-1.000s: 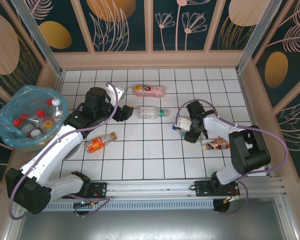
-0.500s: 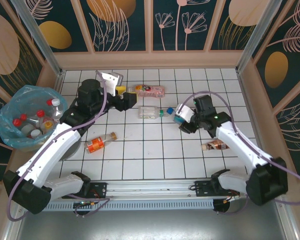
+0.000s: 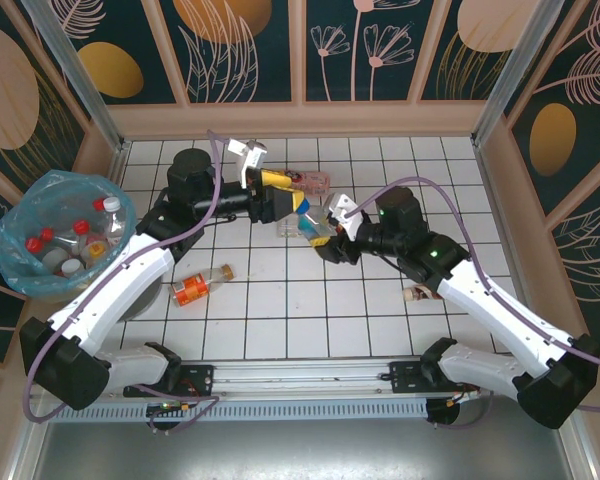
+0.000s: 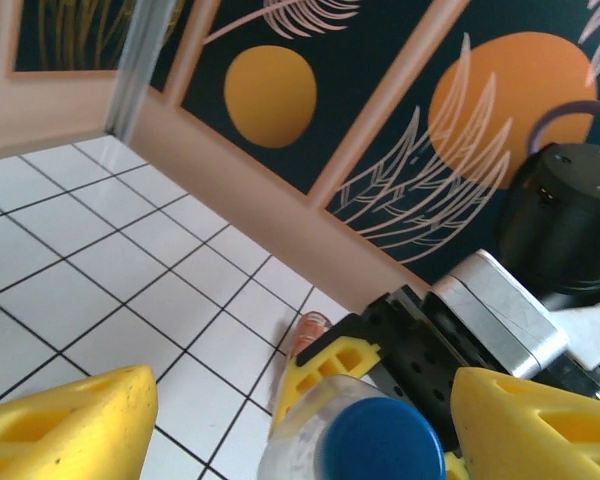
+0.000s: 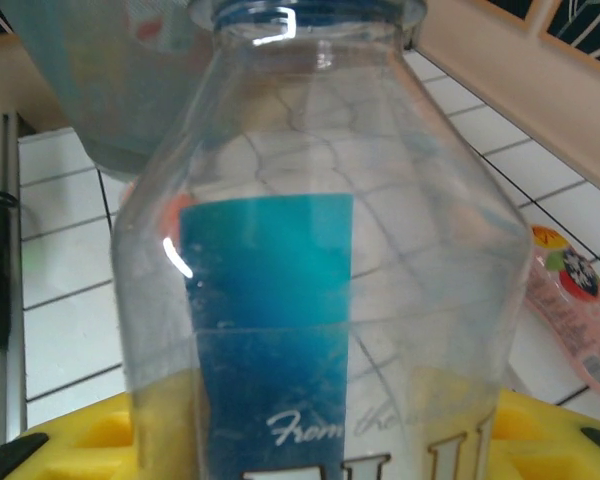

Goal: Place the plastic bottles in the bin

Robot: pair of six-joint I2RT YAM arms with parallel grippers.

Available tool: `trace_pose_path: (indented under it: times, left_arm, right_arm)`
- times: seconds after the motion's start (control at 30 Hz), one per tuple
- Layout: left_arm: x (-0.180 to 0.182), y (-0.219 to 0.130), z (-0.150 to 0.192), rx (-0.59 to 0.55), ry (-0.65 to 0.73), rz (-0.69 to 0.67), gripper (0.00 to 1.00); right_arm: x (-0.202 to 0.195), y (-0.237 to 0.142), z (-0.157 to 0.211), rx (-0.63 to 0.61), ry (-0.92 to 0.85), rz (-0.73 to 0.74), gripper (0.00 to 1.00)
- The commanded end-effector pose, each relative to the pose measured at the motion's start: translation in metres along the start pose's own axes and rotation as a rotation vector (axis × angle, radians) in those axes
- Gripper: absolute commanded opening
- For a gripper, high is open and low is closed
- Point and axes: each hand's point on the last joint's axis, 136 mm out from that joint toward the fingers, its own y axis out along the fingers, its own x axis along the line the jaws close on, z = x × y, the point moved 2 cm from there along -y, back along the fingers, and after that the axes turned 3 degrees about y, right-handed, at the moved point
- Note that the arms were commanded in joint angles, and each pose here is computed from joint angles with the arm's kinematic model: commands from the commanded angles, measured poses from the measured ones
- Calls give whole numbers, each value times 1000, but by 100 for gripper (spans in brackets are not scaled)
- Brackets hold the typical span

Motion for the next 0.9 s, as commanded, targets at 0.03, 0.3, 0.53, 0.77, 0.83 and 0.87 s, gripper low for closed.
trace_pose_path:
  times: [0.03, 0.3, 0.53, 0.77, 0.83, 0.87]
  left_arm:
    - [-24, -5, -11, -23, 38, 93, 73]
    - [-30, -8, -9, -29, 58, 98, 52]
    - [-26, -14, -20, -78, 59, 17, 16]
    - [-19, -28, -36, -170, 49, -110, 0]
    - [-19, -35, -45, -211, 48, -153, 0]
    - [-19, -40, -50, -235, 46, -182, 0]
  right_arm:
    - [7, -4, -38, -113, 11, -36, 49]
    - [15, -2, -49, -139, 14, -72, 49]
    - [21, -3, -54, -148, 3, -82, 50]
    - [17, -8, -69, -220, -1, -16, 92]
    - [16, -12, -76, -259, -2, 9, 99]
    - [16, -13, -78, -268, -9, 11, 99]
